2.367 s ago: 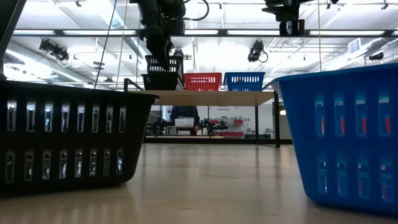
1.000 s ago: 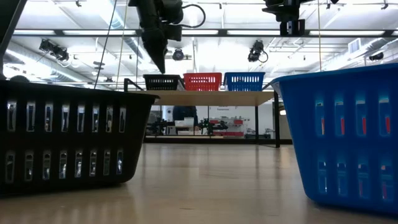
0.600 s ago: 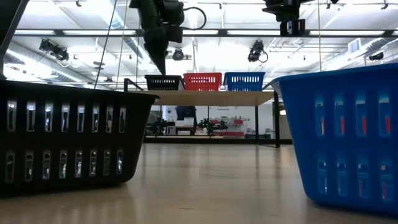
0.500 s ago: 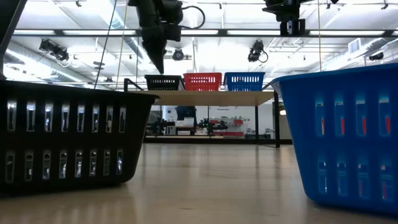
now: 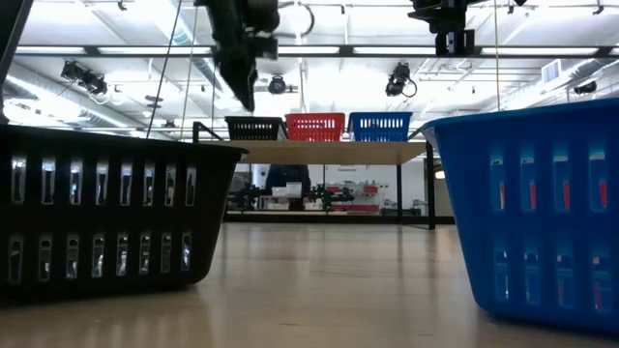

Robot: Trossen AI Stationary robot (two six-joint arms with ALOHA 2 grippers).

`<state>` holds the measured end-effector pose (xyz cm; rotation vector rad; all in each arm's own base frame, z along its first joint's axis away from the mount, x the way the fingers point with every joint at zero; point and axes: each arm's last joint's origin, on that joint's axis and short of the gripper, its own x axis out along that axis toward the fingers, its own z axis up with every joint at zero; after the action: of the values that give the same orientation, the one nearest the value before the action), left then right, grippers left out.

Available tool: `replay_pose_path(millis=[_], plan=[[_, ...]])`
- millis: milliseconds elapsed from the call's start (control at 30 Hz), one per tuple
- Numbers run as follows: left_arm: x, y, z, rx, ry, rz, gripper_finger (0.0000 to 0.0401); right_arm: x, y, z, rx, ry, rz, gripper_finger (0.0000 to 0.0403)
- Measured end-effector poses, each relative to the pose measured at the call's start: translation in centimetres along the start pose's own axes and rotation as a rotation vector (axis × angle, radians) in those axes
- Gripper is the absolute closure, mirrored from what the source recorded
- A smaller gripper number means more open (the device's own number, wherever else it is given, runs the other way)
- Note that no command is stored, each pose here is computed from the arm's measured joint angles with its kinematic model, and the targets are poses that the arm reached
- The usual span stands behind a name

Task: Stack baskets on shelf by color
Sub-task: Stack the top black bin on the black bin on the shelf

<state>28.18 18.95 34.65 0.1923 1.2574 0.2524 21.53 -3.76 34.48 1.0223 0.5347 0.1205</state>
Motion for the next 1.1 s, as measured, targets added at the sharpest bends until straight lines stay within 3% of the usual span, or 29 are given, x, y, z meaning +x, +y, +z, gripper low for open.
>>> replay_pose_path(millis=[133,333,700,1100], plan=[[2.3,0.1,-0.7,-0.018,0.017,-0.021,0.0132,0.0,0.0,0.0,-0.001,0.000,0.000,0.0190],[4.8,-1.7,-1.9,0.001,0.100,-0.122,0.0143,0.0,0.0,0.0,-0.002,0.000,0.000,0.0190],[3.9,-2.7,-2.1,-0.017,0.129,-0.138,0.0177,0.0,0.0,0.0,-0.011,0.000,0.000,0.0190],[3.0,-3.2,-2.7,-0.039,0.169,-0.154,0.0183,0.0,0.0,0.0,-0.028,0.000,0.000,0.0190]])
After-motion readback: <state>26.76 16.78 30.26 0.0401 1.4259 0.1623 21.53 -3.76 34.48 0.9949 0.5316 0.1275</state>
